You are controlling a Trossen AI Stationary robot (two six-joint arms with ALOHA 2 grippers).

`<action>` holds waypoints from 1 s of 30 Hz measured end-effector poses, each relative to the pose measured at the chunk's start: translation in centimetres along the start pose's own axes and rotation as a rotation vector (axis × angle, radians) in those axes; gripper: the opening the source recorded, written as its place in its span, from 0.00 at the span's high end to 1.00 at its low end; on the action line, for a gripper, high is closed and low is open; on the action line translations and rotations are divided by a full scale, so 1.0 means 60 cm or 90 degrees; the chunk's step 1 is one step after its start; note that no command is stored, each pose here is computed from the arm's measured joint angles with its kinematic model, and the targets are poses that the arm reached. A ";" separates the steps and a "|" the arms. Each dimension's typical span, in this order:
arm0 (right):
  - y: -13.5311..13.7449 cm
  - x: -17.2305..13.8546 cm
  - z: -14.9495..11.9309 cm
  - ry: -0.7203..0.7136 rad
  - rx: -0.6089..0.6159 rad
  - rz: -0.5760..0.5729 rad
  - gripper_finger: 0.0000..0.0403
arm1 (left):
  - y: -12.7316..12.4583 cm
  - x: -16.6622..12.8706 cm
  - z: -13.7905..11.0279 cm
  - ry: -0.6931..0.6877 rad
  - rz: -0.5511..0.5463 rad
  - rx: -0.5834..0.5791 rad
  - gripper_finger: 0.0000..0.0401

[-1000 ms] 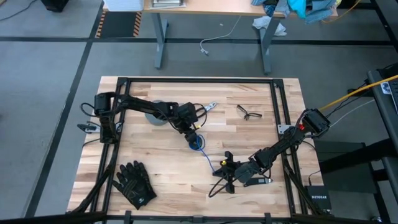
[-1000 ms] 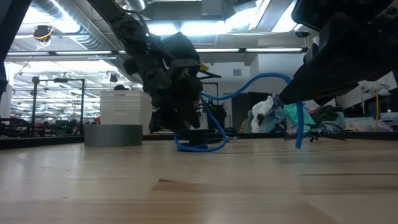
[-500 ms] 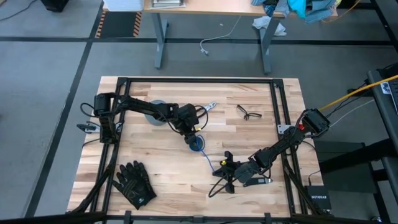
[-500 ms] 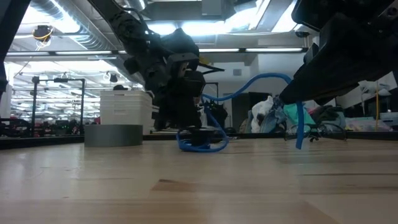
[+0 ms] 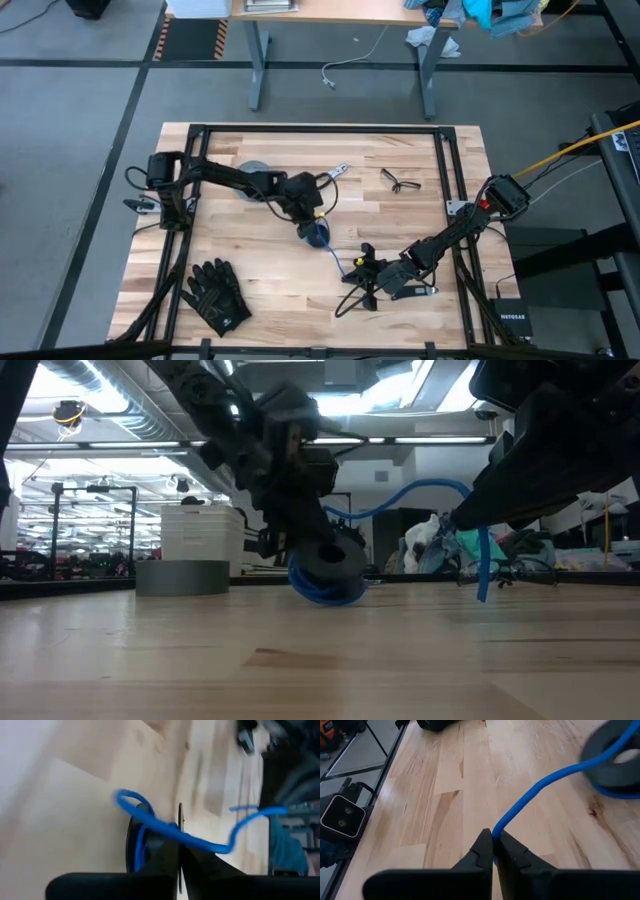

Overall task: Coil cords
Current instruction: Coil the blue wire cable onto the black spool

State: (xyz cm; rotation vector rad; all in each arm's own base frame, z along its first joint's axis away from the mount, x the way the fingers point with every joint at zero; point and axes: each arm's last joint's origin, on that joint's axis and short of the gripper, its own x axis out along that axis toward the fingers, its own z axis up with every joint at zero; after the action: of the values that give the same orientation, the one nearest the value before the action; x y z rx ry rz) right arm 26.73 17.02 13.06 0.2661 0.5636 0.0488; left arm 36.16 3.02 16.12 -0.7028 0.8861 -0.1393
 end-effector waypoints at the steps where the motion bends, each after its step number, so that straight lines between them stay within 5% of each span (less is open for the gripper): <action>1: 0.000 0.000 0.000 0.000 0.000 0.000 0.98 | -0.008 0.001 -0.004 0.006 -0.002 0.008 1.00; 7: 0.002 -0.003 0.003 0.001 0.001 0.009 0.98 | -0.068 -0.005 -0.029 -0.003 0.049 0.063 1.00; 17: 0.007 -0.035 0.031 -0.001 0.001 0.044 0.98 | -0.166 -0.074 -0.096 -0.073 0.288 0.142 1.00; 30: 0.032 -0.125 0.067 -0.019 -0.040 0.105 0.98 | -0.254 -0.120 -0.192 -0.129 0.362 0.223 1.00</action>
State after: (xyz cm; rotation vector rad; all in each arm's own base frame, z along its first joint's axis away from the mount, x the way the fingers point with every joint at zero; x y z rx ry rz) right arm 22.57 17.05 20.72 0.2512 0.5081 0.2220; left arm 25.46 -11.74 25.36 -0.1191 0.8082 0.2760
